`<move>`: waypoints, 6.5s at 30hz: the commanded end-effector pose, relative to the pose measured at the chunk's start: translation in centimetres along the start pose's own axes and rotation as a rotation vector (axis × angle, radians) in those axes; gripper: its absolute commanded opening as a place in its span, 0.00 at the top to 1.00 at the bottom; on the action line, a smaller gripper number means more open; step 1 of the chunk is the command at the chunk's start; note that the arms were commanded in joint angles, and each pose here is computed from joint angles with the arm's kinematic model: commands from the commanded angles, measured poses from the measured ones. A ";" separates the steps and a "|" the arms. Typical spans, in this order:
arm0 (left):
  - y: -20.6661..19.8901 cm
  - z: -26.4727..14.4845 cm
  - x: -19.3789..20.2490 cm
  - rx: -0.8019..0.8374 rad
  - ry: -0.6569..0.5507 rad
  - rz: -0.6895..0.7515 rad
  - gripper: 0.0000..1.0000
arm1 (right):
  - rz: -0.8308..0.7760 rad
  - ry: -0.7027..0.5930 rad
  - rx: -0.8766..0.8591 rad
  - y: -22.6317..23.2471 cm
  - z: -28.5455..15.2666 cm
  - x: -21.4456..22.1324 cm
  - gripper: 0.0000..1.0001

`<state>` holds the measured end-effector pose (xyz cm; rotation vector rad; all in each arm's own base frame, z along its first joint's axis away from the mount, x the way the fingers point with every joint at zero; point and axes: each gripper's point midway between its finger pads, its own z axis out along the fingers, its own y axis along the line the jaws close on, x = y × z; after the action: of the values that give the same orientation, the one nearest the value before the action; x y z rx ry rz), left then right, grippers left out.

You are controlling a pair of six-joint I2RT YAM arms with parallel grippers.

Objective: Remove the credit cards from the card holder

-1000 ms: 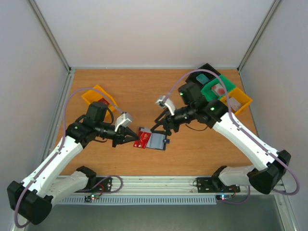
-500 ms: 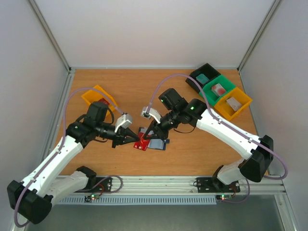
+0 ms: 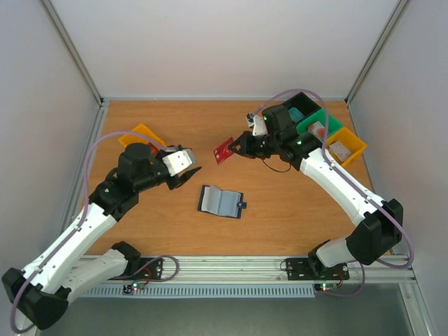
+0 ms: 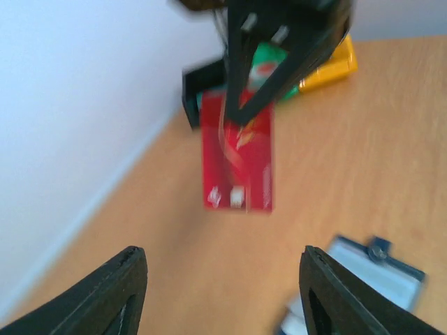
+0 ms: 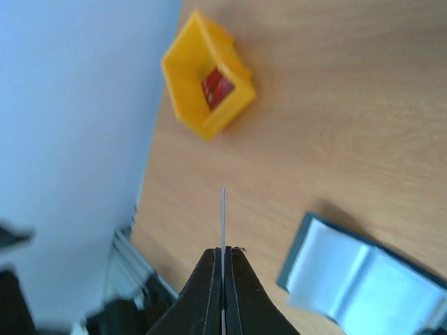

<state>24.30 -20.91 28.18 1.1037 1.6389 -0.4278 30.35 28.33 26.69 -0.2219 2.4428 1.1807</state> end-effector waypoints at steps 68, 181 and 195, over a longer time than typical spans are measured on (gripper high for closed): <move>-4.3 -6.3 -19.1 0.692 -0.484 -0.561 1.00 | -0.809 -0.446 -0.540 17.6 -14.7 1.4 0.17; 23.2 4.1 23.3 -0.445 1.036 0.121 0.34 | -0.612 -0.172 0.096 3.7 -9.0 1.5 0.01; 9.3 0.3 9.1 0.040 0.661 -0.515 0.08 | -0.167 0.064 0.424 -7.1 -3.1 5.5 0.32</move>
<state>39.30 -7.20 21.65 1.0158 2.3570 0.1533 27.38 22.04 27.41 -0.5202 2.3398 0.6241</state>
